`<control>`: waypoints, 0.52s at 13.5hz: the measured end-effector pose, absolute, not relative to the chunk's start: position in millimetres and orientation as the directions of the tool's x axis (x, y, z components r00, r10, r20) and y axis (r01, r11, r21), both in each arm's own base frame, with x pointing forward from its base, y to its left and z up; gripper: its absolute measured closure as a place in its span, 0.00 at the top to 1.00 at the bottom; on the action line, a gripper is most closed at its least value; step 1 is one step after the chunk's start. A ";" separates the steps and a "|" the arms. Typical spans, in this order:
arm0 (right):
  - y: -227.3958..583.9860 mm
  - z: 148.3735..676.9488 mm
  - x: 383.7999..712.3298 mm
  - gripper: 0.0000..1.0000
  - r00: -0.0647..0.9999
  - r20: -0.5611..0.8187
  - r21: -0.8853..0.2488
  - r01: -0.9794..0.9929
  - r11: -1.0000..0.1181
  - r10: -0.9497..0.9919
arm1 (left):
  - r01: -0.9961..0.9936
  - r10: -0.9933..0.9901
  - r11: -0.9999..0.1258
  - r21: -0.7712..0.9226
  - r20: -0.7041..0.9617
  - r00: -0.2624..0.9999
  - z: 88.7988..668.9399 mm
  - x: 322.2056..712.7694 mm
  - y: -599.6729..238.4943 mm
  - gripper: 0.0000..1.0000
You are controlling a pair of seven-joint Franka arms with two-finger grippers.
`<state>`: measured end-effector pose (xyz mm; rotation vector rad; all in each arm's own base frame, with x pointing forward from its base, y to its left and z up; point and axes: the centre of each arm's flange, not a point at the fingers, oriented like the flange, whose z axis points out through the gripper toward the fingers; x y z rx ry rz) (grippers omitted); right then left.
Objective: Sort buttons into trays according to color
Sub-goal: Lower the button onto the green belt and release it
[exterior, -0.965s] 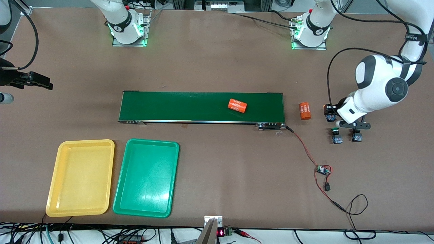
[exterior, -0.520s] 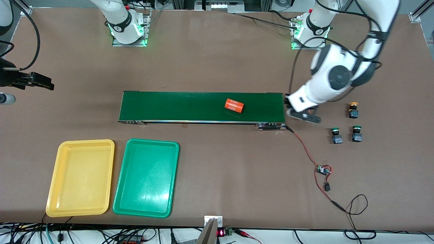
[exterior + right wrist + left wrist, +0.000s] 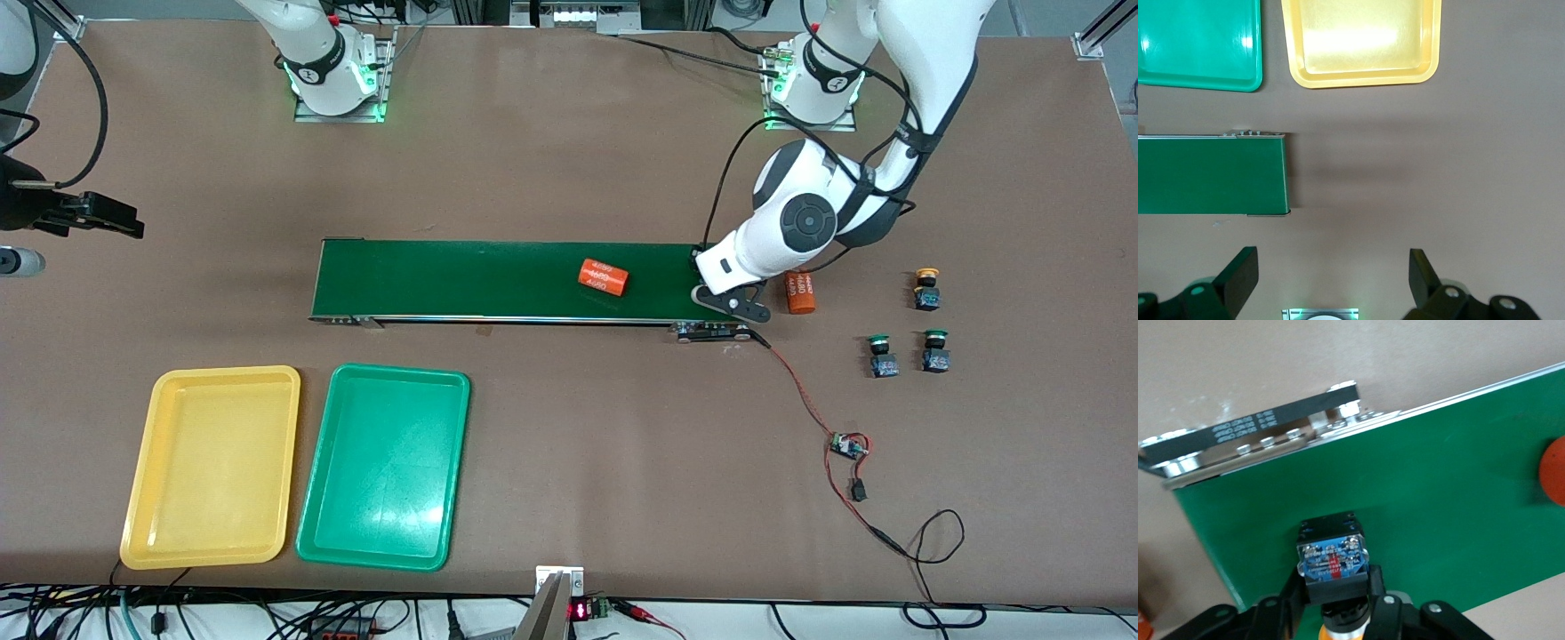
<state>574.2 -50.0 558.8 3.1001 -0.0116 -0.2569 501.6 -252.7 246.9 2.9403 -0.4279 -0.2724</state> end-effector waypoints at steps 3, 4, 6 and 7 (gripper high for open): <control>-48.8 558.8 574.3 1.00 0.986 -0.164 0.031 -0.002 -1.000 -0.008 | -0.258 -0.274 -0.951 0.171 -0.083 0.958 279.4 519.1 -248.2 0.76; -48.2 558.8 574.4 1.00 0.986 -0.164 0.031 -0.001 -1.000 -0.006 | -0.226 -0.236 -0.961 0.161 -0.049 0.970 297.0 532.1 -228.7 0.87; -46.9 558.8 574.5 1.00 0.986 -0.164 0.031 0.001 -1.000 -0.004 | -0.117 -0.120 -0.983 0.145 -0.017 0.993 317.6 556.5 -161.7 1.00; -46.4 558.9 574.5 1.00 0.986 -0.164 0.031 0.002 -1.000 -0.003 | -0.052 -0.055 -0.988 0.143 -0.015 0.998 318.6 566.2 -123.1 1.00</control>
